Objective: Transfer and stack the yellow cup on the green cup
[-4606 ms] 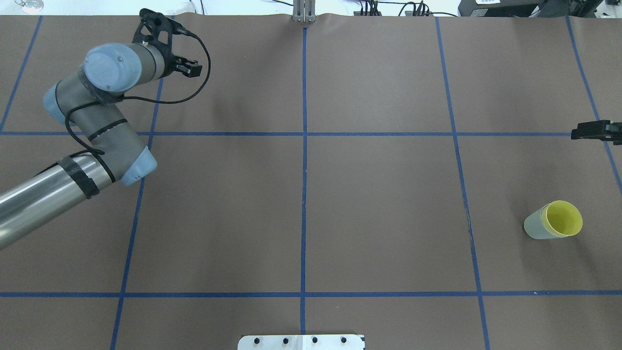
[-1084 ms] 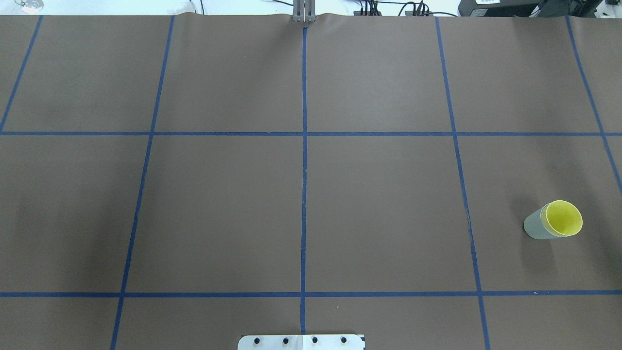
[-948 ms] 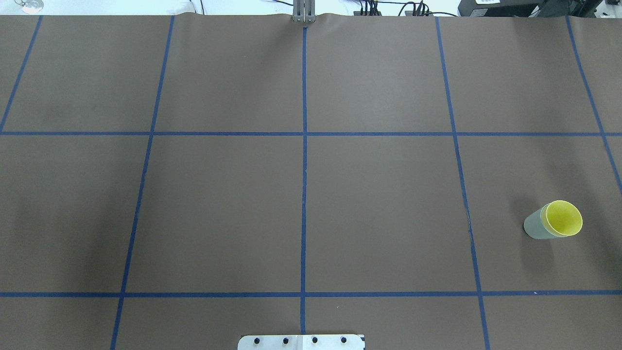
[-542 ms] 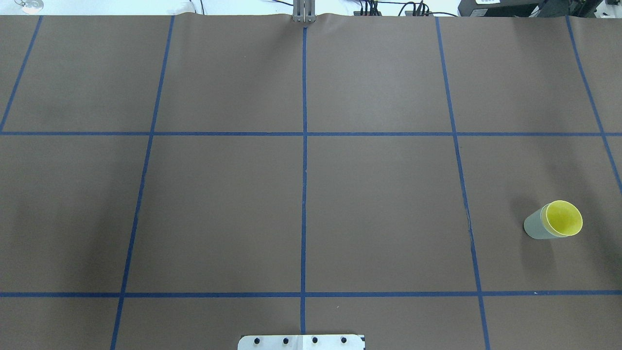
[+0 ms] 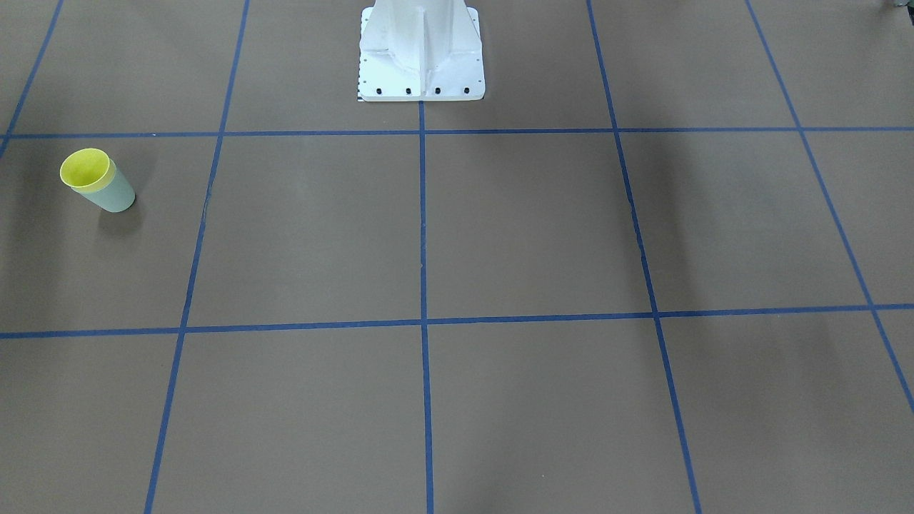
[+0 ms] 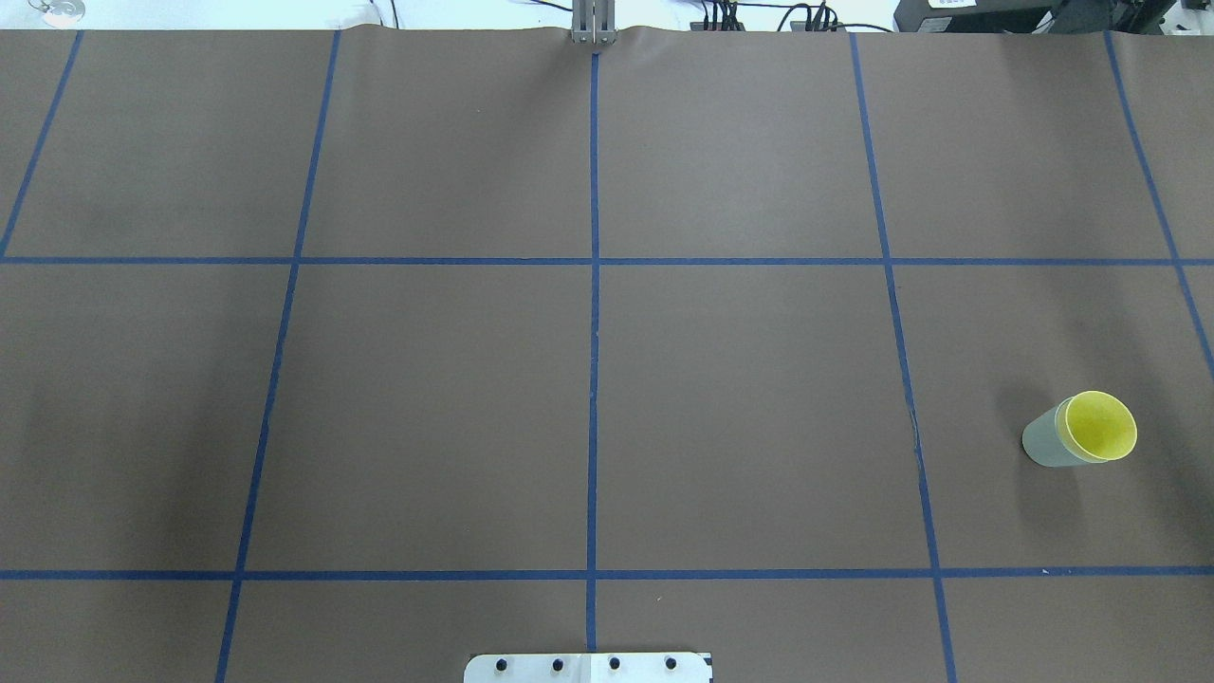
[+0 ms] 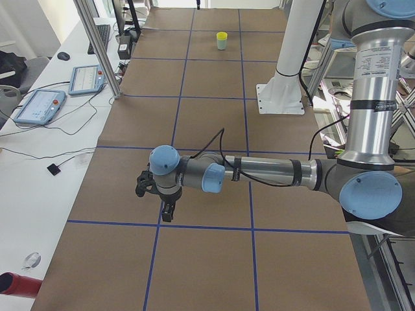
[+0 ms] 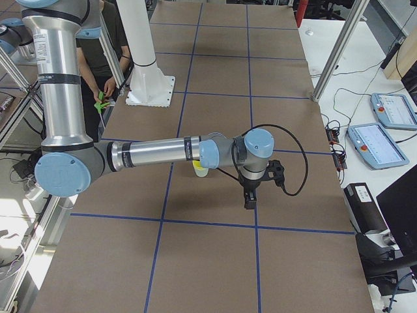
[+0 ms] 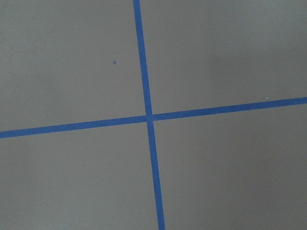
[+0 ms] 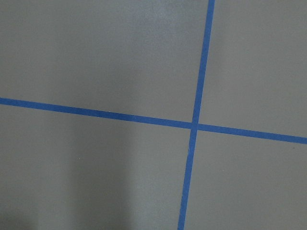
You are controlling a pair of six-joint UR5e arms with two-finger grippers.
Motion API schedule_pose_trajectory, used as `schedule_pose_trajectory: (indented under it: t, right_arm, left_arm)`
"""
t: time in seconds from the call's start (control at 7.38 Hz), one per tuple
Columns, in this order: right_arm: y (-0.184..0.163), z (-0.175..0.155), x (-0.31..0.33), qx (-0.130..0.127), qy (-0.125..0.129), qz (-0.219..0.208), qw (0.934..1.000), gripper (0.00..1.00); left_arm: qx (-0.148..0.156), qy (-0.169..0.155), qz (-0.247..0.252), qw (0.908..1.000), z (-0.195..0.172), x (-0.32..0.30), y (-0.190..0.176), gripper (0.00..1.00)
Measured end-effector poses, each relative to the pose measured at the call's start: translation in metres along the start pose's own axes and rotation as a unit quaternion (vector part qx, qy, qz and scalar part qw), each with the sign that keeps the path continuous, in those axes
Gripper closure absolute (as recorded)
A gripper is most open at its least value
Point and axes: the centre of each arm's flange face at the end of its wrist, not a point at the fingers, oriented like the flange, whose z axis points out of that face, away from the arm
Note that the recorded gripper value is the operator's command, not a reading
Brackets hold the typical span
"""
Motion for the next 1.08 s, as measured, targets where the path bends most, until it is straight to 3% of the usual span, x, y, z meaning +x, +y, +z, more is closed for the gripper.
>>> schedule_pose_trajectory:
  t: [1.08]
  right_arm:
    - [0.0025,0.0030,0.0029,-0.003,0.001,0.002,1.0000,0.00]
  left_arm:
    - [0.002,0.000,0.002,1.0000,-0.0018,0.0019,-0.0006,0.00]
